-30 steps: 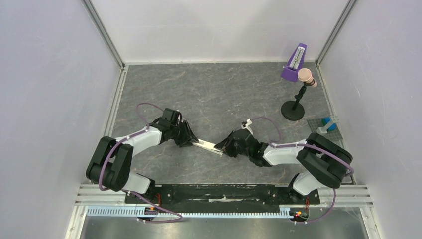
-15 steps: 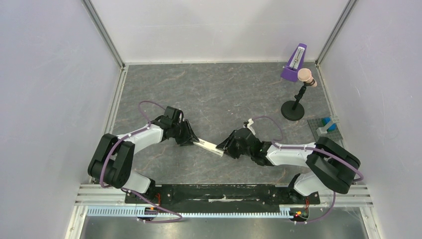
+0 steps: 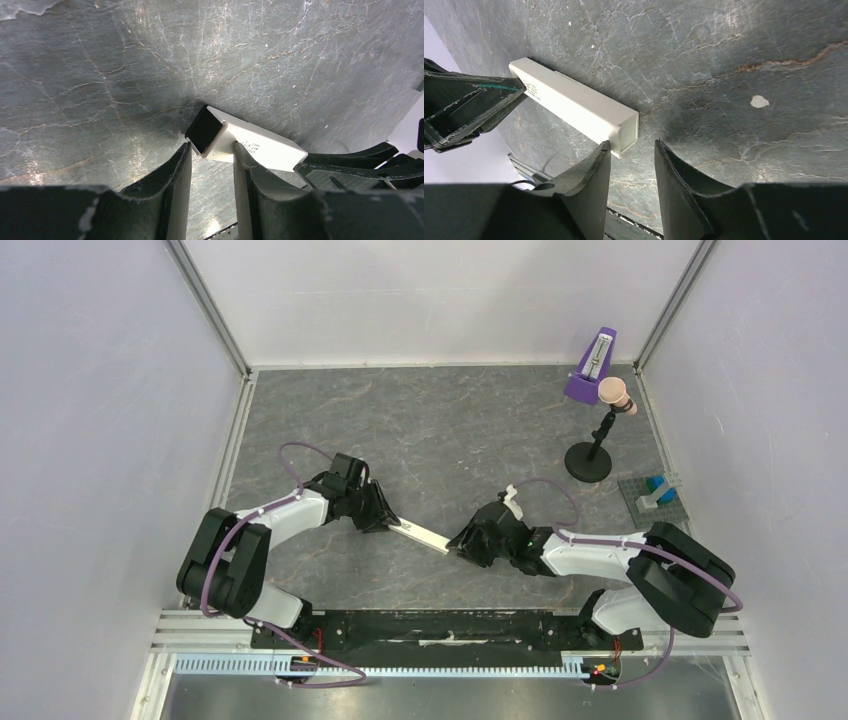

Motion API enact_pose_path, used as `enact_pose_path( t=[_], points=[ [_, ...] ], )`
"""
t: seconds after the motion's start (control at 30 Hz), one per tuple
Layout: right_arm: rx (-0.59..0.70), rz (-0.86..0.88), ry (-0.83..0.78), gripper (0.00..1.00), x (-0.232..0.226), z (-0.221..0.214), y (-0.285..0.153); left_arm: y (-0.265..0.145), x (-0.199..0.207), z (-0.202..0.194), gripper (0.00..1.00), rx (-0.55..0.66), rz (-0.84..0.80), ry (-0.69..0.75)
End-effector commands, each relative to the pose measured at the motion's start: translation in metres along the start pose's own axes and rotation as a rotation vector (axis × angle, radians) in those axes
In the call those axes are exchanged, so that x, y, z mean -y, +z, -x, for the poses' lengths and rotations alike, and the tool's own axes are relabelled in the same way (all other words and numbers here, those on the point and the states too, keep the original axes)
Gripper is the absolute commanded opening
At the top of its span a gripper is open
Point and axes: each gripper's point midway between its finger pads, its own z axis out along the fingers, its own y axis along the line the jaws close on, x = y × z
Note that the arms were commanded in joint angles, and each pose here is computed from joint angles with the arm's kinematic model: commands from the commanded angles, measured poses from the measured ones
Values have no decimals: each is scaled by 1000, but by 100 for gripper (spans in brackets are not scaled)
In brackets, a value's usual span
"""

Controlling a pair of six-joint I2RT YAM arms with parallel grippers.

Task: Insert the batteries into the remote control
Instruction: Load the battery cover into the remote control.

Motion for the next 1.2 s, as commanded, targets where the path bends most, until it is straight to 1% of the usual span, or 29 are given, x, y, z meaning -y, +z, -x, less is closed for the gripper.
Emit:
enact_pose_path(
  t=[0.0, 0.1, 0.23, 0.47, 0.6, 0.7, 0.8, 0.87, 1.0, 1.07, 1.17],
  points=[
    [25, -93, -22, 38, 27, 3, 2, 9, -54, -16, 39, -31, 221, 30],
    [27, -104, -32, 35, 29, 3, 5, 9, -54, -16, 39, -31, 220, 30],
    [6, -117, -37, 26, 34, -1, 10, 8, -51, -13, 39, -23, 213, 36],
    [-26, -143, -70, 16, 32, -5, 15, 3, -37, 7, 39, 50, 205, 127],
    [-52, -191, -97, 11, 36, -8, 17, 3, -37, 8, 38, 59, 211, 153],
    [-73, -220, -125, 9, 33, -10, 20, 4, -36, 7, 35, 58, 202, 163],
    [-90, -239, -137, 7, 30, -10, 24, 4, -35, 7, 29, 59, 196, 169],
    [-96, -245, -144, 9, 29, -10, 26, 2, -33, 8, 24, 63, 192, 177],
    [-69, -218, -159, 25, 17, -3, 24, -7, -26, 19, 24, 99, 200, 196],
    [-48, -188, -186, 33, 2, 3, 21, -16, -18, 28, 27, 132, 198, 209],
    [-5, -146, -222, 46, -19, 15, 15, -31, -4, 42, 37, 199, 175, 220]
  ],
)
